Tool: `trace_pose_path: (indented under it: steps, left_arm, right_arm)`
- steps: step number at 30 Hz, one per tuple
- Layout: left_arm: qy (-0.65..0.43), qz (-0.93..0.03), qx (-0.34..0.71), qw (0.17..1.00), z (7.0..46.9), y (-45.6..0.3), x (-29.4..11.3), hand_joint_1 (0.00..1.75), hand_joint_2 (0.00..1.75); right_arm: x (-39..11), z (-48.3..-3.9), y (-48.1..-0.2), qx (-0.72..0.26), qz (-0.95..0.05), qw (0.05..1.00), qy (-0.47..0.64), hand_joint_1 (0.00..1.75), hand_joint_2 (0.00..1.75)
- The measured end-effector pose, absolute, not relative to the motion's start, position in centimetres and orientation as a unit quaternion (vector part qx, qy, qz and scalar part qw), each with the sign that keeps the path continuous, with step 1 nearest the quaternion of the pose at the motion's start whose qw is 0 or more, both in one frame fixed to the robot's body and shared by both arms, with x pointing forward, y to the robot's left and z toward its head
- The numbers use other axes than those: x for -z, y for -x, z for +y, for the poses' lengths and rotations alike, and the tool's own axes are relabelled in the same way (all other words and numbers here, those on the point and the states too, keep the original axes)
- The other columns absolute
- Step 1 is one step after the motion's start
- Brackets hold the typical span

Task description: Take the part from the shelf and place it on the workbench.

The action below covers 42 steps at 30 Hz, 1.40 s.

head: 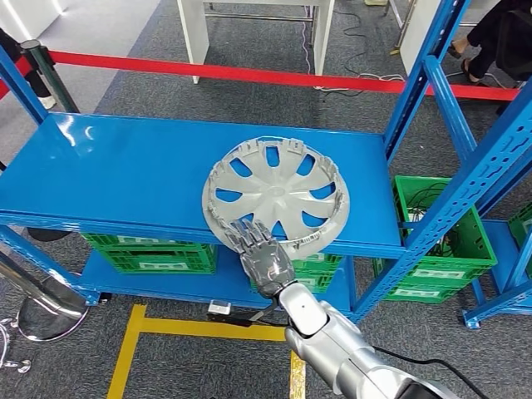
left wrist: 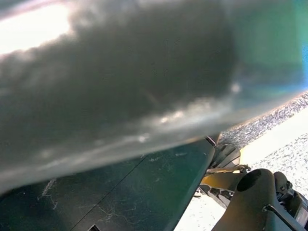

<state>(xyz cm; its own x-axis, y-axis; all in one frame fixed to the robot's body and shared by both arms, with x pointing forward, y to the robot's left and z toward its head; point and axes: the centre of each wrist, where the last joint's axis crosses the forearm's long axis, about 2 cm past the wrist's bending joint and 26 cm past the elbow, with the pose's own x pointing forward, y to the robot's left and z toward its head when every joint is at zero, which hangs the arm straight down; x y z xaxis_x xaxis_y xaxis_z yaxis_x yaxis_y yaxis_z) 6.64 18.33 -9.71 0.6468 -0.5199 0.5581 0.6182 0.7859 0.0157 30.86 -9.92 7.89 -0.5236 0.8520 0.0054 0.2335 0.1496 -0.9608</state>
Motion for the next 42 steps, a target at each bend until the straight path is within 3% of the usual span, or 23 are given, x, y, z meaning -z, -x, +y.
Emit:
trace_pose_path:
  steps: [42]
  left_arm:
    - [0.084,-0.281,0.313,0.903,18.6,-6.1,9.8,0.00,0.00]
  right_arm:
    - [-6.9,-11.6,-32.0,-0.542,-0.656,0.321,0.415,0.00,1.75]
